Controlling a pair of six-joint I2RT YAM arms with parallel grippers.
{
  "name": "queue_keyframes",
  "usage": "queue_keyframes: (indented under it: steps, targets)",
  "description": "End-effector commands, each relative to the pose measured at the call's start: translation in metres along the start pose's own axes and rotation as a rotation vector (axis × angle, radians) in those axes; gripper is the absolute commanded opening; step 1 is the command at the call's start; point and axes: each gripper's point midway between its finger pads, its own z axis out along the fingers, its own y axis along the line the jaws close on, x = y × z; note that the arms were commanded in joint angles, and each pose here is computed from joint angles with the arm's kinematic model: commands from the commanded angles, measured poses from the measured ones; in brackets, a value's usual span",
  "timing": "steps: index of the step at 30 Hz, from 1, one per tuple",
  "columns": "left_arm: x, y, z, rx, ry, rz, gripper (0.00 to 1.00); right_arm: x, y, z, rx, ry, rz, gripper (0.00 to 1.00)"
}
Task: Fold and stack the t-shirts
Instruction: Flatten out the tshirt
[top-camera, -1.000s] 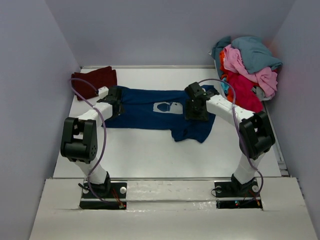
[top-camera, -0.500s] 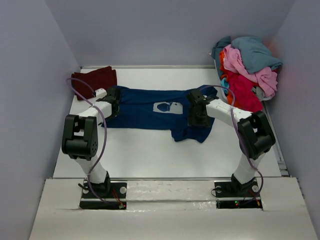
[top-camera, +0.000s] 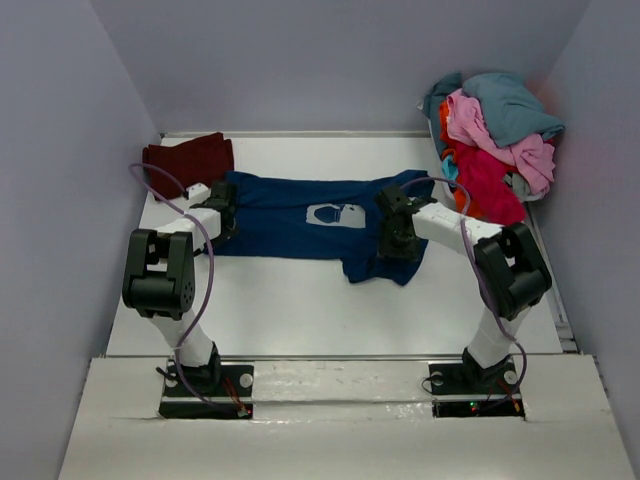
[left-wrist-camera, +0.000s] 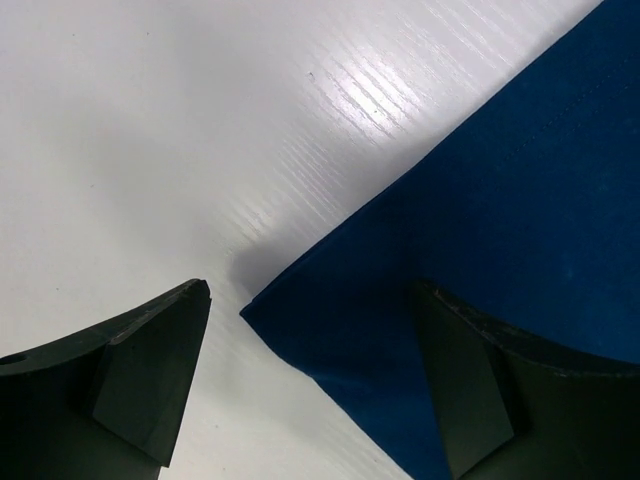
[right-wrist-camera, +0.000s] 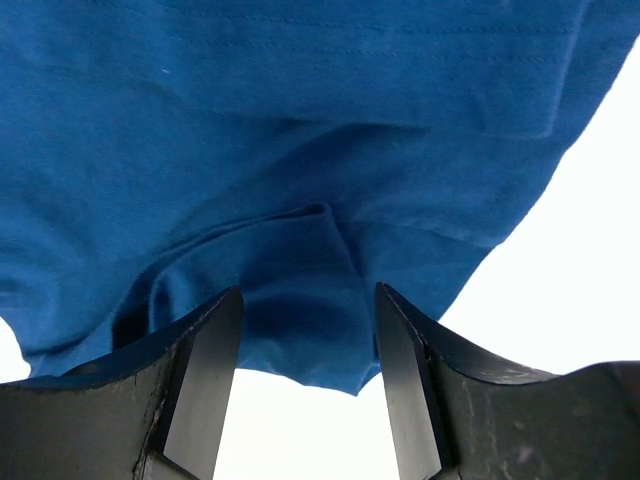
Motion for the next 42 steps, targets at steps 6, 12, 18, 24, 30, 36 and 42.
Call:
queue_keyframes:
  steps: [6,12,18,24,30,36,42]
  targets:
    - [-0.002,-0.001,0.011,-0.001,0.007,0.002,0.93,-0.028,0.025,0.006,-0.067,-0.037,0.000,0.58]
    - [0.002,-0.009,0.013,0.036,0.018,0.012,0.91,-0.031,0.026,0.008,-0.066,-0.043,-0.011,0.55]
    - [0.007,-0.010,0.014,0.050,0.035,0.022,0.79,-0.024,0.024,0.007,-0.077,-0.036,-0.007,0.39]
    - [0.009,-0.008,0.011,0.062,0.035,0.025,0.57,-0.027,0.022,-0.004,-0.083,-0.057,0.000,0.27]
    - [0.007,-0.010,0.008,0.079,0.029,0.018,0.30,-0.030,0.018,-0.016,-0.080,-0.079,0.003,0.07]
    - [0.003,-0.007,0.003,0.078,0.016,0.005,0.16,-0.033,0.011,-0.029,-0.066,-0.102,0.007,0.07]
    - [-0.006,-0.005,-0.005,0.082,-0.009,-0.014,0.06,-0.033,0.005,-0.038,-0.057,-0.115,0.009,0.07]
